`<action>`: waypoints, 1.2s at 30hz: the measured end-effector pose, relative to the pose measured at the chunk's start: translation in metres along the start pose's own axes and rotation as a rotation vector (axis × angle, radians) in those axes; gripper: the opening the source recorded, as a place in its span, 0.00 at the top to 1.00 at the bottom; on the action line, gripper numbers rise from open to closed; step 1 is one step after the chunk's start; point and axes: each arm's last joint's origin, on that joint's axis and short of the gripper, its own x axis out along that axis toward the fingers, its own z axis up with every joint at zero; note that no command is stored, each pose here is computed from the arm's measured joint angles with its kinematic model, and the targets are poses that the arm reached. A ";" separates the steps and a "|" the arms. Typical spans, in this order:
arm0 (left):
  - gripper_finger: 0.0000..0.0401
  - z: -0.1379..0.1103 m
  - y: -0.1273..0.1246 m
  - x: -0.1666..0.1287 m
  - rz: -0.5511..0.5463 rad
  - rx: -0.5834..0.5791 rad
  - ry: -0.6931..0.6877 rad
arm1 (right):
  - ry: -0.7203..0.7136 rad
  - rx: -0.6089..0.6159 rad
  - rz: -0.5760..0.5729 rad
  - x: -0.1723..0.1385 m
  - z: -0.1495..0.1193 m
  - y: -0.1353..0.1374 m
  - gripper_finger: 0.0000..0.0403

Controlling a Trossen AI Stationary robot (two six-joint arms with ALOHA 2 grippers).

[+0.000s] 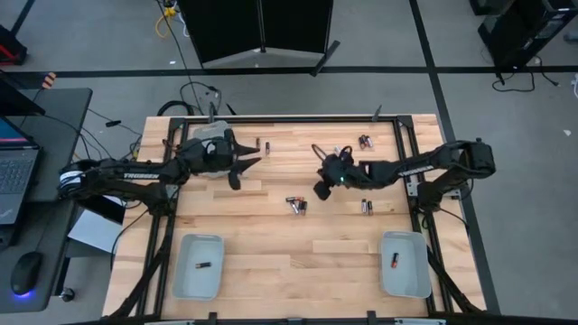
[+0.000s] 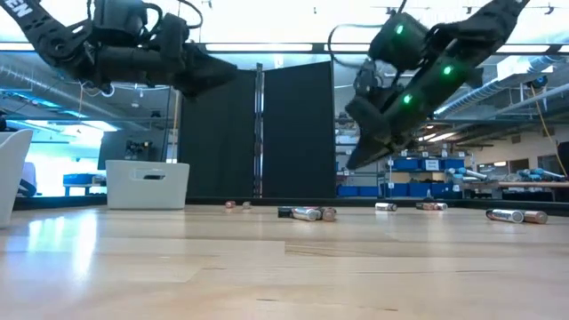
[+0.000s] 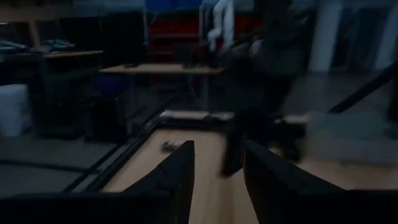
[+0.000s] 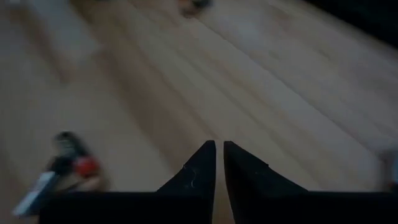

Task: Sort batteries
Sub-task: Put the silver battery into the top left gray bin

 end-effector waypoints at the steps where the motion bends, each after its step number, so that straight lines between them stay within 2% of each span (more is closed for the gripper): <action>1: 0.65 -0.002 -0.001 -0.001 -0.013 -0.009 -0.004 | 0.025 0.024 -0.016 0.003 0.001 -0.007 0.88; 8: 0.65 -0.012 -0.001 -0.005 -0.016 -0.039 0.026 | 0.179 0.152 -0.197 0.015 0.004 -0.067 0.80; 13: 0.65 -0.013 -0.001 -0.005 -0.016 -0.056 0.033 | 0.210 0.204 -0.274 0.017 0.006 -0.092 0.72; 20: 0.65 -0.015 -0.001 -0.005 -0.020 -0.037 0.050 | 0.209 0.214 -0.292 0.017 0.008 -0.101 0.57; 25: 0.65 -0.015 -0.001 -0.005 -0.020 -0.035 0.049 | 0.217 0.222 -0.278 0.026 0.005 -0.103 0.51; 32: 0.65 -0.015 -0.002 -0.005 -0.024 -0.036 0.056 | 0.267 0.229 -0.296 0.047 -0.006 -0.108 0.52; 36: 0.65 -0.015 -0.002 -0.005 -0.026 -0.038 0.055 | 0.271 0.232 -0.298 0.052 -0.009 -0.108 0.59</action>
